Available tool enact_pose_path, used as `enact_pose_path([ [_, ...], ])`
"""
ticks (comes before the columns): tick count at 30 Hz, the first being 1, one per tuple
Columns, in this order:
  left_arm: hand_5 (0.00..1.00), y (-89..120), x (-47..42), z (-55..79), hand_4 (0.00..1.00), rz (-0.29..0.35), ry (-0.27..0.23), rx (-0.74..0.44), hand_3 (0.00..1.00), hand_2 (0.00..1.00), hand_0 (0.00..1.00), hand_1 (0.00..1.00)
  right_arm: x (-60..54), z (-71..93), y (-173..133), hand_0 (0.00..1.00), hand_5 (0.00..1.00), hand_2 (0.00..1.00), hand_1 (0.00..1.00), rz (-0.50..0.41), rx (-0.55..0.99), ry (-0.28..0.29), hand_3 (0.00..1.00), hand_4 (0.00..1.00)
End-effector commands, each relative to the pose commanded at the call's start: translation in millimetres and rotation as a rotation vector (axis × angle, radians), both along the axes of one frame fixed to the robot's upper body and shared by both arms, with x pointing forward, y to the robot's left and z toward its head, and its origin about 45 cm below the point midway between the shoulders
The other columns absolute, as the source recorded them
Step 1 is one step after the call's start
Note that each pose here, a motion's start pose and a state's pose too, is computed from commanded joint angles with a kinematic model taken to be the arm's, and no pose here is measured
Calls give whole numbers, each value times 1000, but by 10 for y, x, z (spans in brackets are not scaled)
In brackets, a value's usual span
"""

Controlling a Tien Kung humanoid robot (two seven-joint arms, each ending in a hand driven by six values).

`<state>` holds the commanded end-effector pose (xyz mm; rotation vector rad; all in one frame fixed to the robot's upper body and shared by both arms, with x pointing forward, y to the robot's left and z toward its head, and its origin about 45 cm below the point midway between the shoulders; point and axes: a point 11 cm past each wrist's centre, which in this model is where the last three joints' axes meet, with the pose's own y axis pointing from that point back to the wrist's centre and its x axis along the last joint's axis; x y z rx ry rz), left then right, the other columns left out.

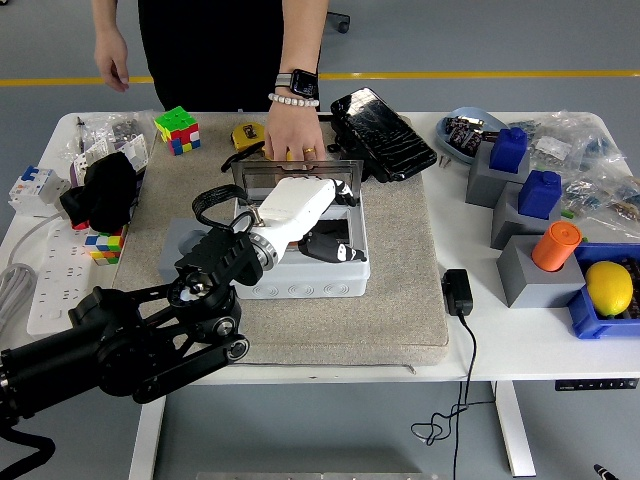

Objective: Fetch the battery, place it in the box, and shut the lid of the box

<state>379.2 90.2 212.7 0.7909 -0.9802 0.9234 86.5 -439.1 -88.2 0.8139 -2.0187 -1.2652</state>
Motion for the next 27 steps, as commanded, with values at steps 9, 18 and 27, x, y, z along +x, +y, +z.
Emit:
enact_pose_path([
  [9,559,-49,-82,283,998,-48,-66,-186,646,654,540,704,3,-4,11,576,392,635,640,-4,2,-2,528,835],
  [18,567,160,86,509,998,-12,-190,-304,654,665,670,704,5,-6,19,573,387,634,641,-5,3,-4,528,830],
  [27,572,454,288,461,998,113,-138,-196,720,726,777,771,3,-5,14,573,385,633,640,-8,3,-4,528,830],
])
